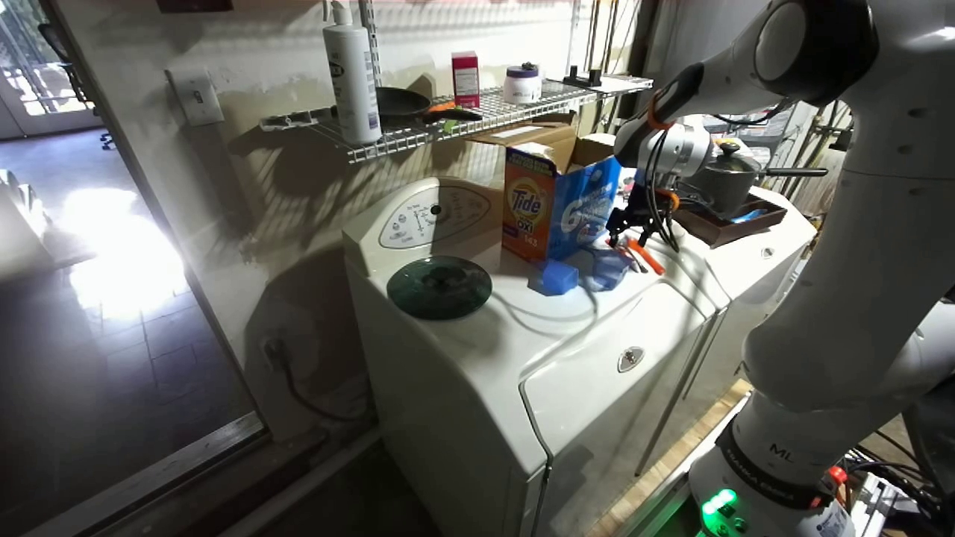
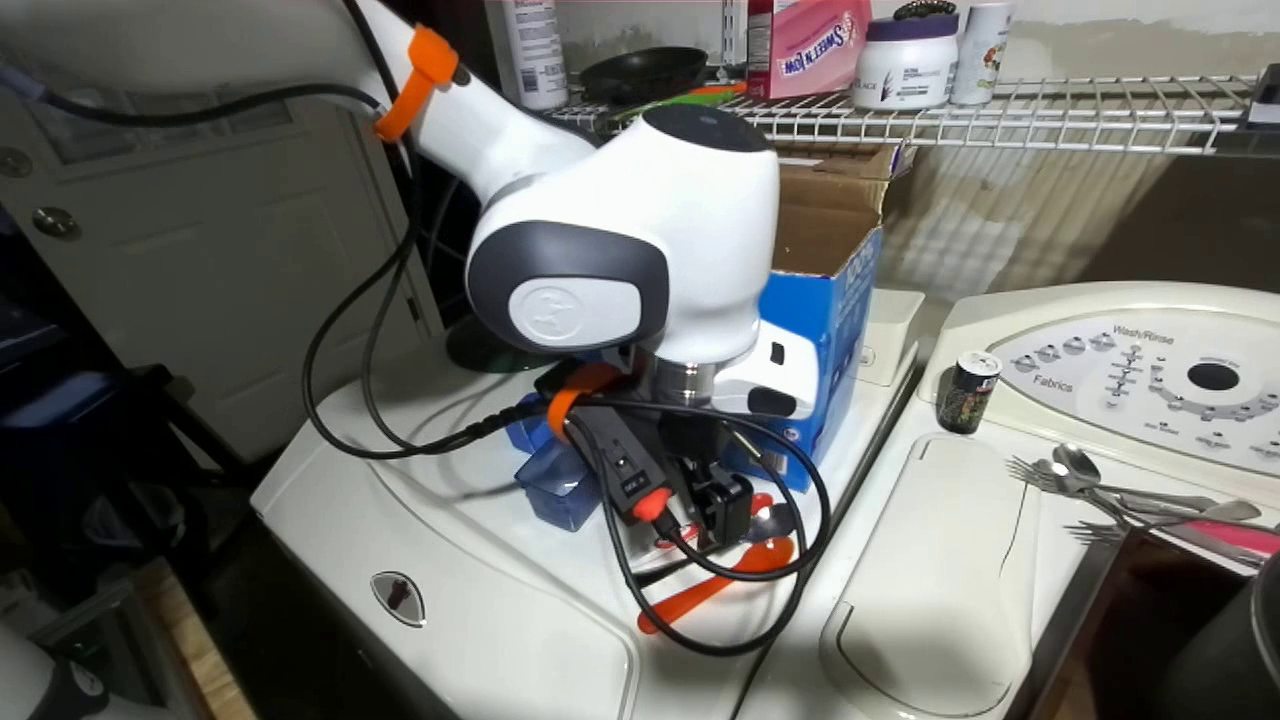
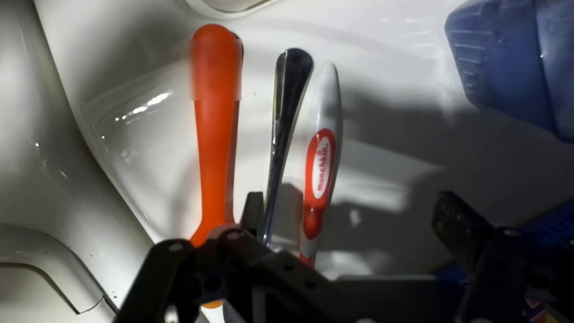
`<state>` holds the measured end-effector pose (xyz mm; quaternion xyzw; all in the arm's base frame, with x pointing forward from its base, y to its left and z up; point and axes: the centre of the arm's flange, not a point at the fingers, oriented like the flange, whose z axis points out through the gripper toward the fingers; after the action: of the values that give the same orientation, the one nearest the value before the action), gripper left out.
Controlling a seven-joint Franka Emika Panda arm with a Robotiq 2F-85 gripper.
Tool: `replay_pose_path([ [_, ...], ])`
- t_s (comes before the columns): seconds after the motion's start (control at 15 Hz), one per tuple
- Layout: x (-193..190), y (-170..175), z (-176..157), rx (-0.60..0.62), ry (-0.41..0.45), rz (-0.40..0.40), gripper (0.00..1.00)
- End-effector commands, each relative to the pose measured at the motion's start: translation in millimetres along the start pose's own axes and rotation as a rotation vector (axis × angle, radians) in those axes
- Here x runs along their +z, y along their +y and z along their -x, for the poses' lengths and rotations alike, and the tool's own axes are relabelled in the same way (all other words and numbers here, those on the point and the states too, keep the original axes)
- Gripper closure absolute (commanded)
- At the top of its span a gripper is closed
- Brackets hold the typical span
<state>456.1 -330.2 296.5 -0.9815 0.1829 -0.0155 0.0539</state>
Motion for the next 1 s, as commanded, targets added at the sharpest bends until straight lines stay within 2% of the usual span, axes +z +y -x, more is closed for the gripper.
replay_pose_path([
  [0.0,13.3,4.8,-13.3,-0.027,0.021,-0.017,0.27],
  [0.07,15.3,4.8,-13.8,-0.03,0.018,-0.016,0.34],
  [0.33,21.6,4.4,-14.7,-0.042,0.007,-0.018,0.44],
  [0.47,22.6,5.0,-14.8,-0.045,0.003,-0.018,0.7],
  [0.53,23.4,5.6,-14.9,-0.044,0.002,-0.017,0.72],
  [0.67,24.2,6.3,-15.2,-0.04,-0.001,-0.017,0.39],
  [0.8,24.8,7.7,-15.5,-0.037,-0.003,-0.017,0.34],
  [0.93,25.5,10.0,-16.0,-0.031,-0.005,-0.017,0.19],
])
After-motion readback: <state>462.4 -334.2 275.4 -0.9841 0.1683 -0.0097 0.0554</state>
